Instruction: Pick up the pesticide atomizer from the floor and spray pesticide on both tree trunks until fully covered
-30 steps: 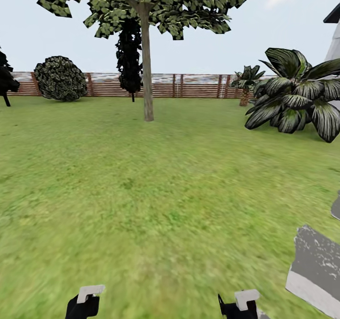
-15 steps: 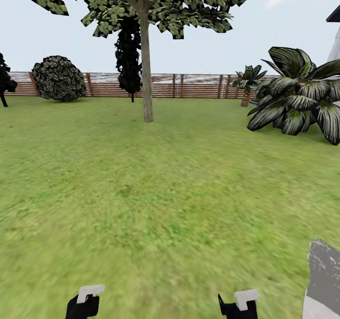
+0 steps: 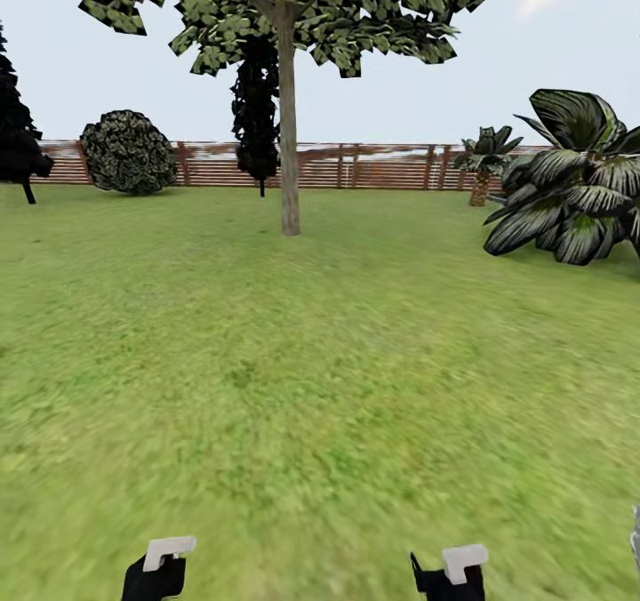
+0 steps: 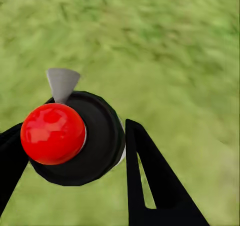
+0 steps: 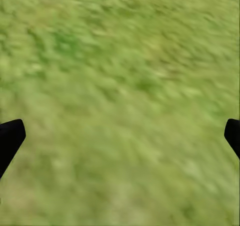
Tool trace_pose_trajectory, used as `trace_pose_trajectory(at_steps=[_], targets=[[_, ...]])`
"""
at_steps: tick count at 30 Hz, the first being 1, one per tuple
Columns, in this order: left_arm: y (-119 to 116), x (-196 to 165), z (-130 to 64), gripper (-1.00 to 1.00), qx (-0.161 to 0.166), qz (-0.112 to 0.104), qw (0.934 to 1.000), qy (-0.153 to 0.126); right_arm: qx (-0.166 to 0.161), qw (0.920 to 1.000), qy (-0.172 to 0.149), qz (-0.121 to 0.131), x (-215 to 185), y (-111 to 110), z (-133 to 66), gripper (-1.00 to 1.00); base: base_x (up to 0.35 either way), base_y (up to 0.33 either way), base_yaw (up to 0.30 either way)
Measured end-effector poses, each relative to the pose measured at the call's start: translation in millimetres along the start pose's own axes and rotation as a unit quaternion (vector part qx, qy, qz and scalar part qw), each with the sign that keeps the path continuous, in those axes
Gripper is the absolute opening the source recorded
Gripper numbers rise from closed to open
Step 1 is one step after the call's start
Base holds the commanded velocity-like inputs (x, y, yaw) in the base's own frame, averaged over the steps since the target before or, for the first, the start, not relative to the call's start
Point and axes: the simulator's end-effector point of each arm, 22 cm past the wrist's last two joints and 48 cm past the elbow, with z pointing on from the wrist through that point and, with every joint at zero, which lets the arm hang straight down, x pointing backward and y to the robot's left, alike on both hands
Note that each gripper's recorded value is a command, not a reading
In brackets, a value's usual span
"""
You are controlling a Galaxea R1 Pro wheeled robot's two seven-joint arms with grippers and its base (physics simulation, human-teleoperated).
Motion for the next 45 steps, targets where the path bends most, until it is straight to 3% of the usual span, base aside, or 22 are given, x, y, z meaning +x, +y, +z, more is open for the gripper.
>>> trace_pose_trajectory(at_steps=[45], targets=[[-2.2, 0.3, -0.1, -1.0, 0.002, 0.001, 1.0, 0.0, -0.002, 1.0, 0.002, -0.002, 1.7, 1.4, -0.3, 1.0, 0.335, 0.0, 0.012]])
